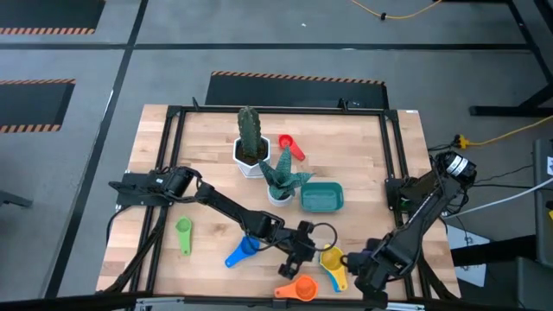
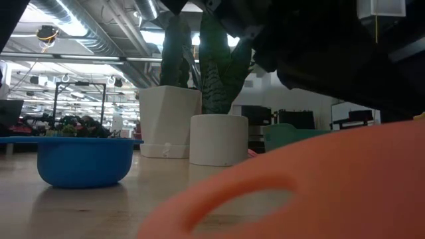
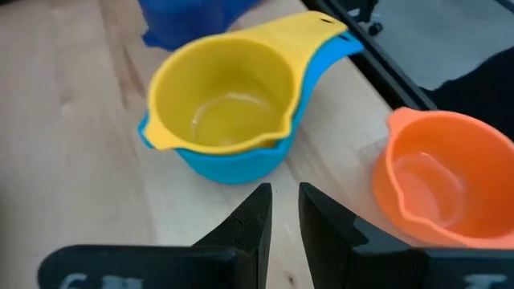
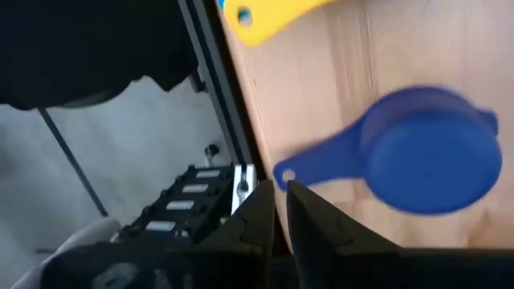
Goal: Nest measuring cups in basket
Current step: Stack the dark blue measuring cup on top of the yellow measuring cup
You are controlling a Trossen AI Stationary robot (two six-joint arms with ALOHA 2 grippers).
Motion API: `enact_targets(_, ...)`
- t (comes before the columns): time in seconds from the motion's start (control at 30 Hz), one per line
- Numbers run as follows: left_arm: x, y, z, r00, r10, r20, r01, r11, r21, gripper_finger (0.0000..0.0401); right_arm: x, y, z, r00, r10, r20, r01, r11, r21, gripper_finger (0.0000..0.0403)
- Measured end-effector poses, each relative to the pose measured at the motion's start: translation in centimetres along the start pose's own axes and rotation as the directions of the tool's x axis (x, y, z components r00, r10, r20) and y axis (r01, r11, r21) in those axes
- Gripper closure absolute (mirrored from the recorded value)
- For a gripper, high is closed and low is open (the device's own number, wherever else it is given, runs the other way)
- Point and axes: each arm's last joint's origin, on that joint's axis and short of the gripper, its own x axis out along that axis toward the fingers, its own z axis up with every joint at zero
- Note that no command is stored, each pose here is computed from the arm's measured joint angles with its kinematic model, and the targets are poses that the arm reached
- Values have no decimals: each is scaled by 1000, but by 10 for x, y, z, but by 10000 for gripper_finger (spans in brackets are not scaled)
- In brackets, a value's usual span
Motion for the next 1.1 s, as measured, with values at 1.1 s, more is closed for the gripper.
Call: enact_targets(1.1,0,1,0,999,37,0,-37,999,-1,344,42,26,-39,994,27,-104,-23,999,44,238)
